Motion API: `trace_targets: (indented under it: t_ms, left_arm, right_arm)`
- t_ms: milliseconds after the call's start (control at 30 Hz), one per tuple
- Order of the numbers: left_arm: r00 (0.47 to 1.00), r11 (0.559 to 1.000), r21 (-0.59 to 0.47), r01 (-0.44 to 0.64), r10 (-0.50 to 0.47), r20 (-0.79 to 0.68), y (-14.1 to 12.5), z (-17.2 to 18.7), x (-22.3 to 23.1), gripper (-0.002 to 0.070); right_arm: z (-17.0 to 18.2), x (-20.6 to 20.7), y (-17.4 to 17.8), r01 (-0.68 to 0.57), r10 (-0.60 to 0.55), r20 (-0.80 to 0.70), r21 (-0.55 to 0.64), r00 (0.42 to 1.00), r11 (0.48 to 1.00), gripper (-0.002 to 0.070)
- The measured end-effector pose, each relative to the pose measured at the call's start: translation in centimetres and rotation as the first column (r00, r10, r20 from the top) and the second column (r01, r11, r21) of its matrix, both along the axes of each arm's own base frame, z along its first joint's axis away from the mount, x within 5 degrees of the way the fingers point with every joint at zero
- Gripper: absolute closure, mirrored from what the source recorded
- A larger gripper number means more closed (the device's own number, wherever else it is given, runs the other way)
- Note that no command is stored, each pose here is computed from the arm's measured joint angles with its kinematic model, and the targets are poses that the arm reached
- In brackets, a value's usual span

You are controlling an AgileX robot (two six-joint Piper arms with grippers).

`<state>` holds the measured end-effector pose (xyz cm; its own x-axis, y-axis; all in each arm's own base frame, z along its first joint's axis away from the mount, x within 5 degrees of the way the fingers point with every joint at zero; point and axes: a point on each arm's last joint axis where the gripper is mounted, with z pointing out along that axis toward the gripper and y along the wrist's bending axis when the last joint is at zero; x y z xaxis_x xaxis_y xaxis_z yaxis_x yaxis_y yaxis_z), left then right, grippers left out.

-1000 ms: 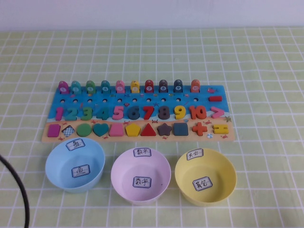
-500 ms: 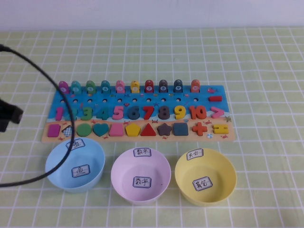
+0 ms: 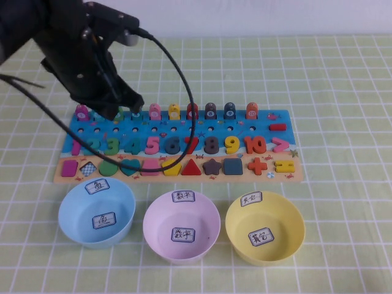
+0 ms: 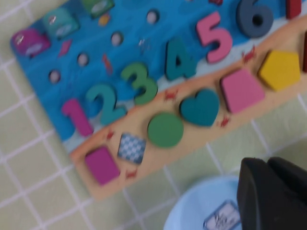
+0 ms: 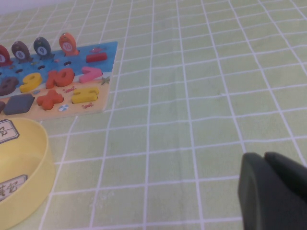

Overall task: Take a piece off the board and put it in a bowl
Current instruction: Pick up the "number 5"

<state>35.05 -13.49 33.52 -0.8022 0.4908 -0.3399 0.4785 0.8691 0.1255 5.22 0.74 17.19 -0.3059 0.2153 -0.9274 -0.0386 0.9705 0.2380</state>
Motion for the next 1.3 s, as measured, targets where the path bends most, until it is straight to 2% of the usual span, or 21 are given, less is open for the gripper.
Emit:
trace_targets:
  t_ms: [133,467,533,600,733,833,1033,1300]
  left_arm:
    - [1.0,1.0,-0.015,0.021,-0.021,-0.021,-1.9,-1.5,2.1,0.068]
    - [0.99,0.998,0.006,0.055,-0.054,-0.131,-6.5,-7.8,4.9,0.0671]
    - [0.988,0.999,0.01,0.049,-0.047,-0.146,-6.8,-8.7,5.2,0.0637]
    - [0.987,0.999,0.012,0.043,-0.041,-0.154,-6.9,-9.2,5.3,0.0564]
    - [0.986,1.0,0.015,0.019,-0.017,-0.166,-7.0,-9.8,5.5,0.036]
    - [0.987,1.0,0.022,0.007,-0.003,-0.161,-6.8,-9.8,5.6,0.0264]
    - [0.985,0.998,0.024,-0.062,0.065,-0.161,-5.6,-10.2,6.5,0.0228]
    - [0.978,0.996,0.044,-0.078,0.085,-0.191,-5.4,-12.3,7.2,0.0226]
  right_arm:
    - [0.0,0.0,0.0,0.0,0.0,0.0,0.0,1.0,1.0,0.0694]
    - [0.0,0.0,0.0,0.0,0.0,0.0,0.0,1.0,1.0,0.0694]
    - [0.0,0.0,0.0,0.0,0.0,0.0,0.0,1.0,1.0,0.0694]
    - [0.0,0.0,0.0,0.0,0.0,0.0,0.0,1.0,1.0,0.0694]
    - [0.0,0.0,0.0,0.0,0.0,0.0,0.0,1.0,1.0,0.0694]
    - [0.0,0.0,0.0,0.0,0.0,0.0,0.0,1.0,1.0,0.0694]
    - [0.0,0.0,0.0,0.0,0.0,0.0,0.0,1.0,1.0,0.0694]
    - [0.0,0.0,0.0,0.0,0.0,0.0,0.0,1.0,1.0,0.0694]
